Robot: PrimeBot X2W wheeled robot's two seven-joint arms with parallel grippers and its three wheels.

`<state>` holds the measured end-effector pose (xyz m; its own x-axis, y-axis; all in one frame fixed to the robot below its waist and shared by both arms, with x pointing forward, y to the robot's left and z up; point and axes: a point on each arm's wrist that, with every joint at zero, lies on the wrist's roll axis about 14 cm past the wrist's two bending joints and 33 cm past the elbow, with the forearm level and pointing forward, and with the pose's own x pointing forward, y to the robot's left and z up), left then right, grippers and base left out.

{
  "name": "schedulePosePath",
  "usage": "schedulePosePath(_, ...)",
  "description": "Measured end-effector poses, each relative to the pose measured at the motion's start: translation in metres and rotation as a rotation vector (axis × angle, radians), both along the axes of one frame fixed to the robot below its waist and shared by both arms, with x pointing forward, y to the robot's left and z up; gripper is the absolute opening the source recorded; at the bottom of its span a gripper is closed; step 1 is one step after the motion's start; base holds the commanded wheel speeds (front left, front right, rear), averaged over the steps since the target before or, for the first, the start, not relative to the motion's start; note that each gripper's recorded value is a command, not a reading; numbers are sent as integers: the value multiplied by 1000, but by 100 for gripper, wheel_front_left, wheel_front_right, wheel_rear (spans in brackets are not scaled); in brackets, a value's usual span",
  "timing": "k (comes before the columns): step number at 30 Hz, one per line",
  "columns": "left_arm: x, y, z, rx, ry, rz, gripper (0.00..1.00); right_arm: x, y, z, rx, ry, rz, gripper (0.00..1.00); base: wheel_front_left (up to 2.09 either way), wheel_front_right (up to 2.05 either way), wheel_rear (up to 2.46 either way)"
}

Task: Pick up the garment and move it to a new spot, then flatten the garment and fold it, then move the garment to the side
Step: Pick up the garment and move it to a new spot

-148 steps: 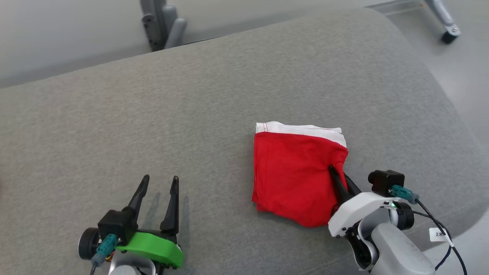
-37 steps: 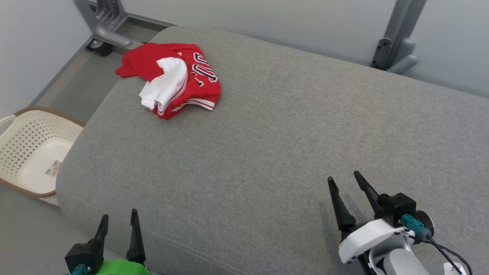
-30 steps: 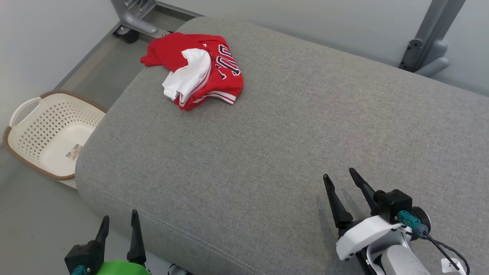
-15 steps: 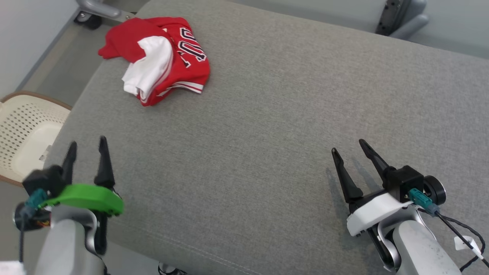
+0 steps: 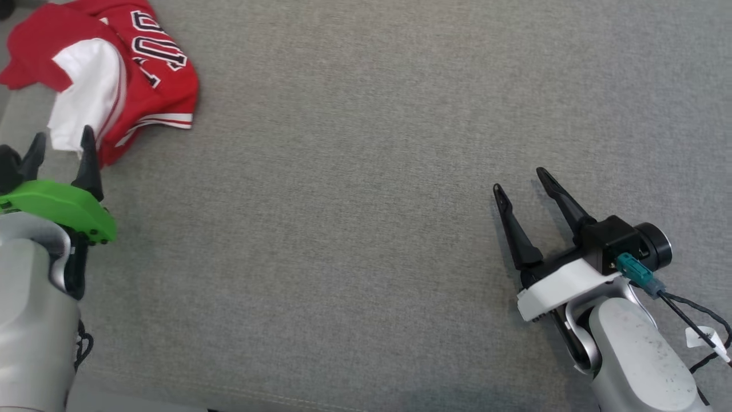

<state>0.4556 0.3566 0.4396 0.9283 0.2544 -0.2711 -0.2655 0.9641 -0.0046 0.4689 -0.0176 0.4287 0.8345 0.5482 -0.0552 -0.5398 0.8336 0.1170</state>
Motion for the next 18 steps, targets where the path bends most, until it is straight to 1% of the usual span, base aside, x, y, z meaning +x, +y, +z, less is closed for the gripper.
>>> schedulePosePath(2,3,5,-16,-19,54,20,100,3,-7,-2,-4,-1,-18,100,0,0,0)
schedulePosePath(5,13,1,-36,-32,113,20,100,6,-22,-7,-14,6,-57,100,0,0,0)
schedulePosePath(6,17,-3,-42,-43,123,18,62,7,-27,-10,-19,12,-68,100,0,0,0)
schedulePosePath(7,19,-7,-48,-52,132,16,0,8,-31,-12,-22,17,-79,100,0,0,0)
schedulePosePath(10,23,-16,-65,-72,161,12,0,8,-42,-18,-25,31,-115,100,0,0,0)
schedulePosePath(13,30,-25,-67,-77,152,-10,0,7,-50,-19,-23,41,-143,100,0,0,0)
schedulePosePath(15,41,-33,-54,-65,108,-45,0,5,-52,-18,-19,43,-151,100,0,0,0)
schedulePosePath(18,63,-55,-18,-8,1,-154,0,3,-49,-12,2,43,-156,100,0,0,0)
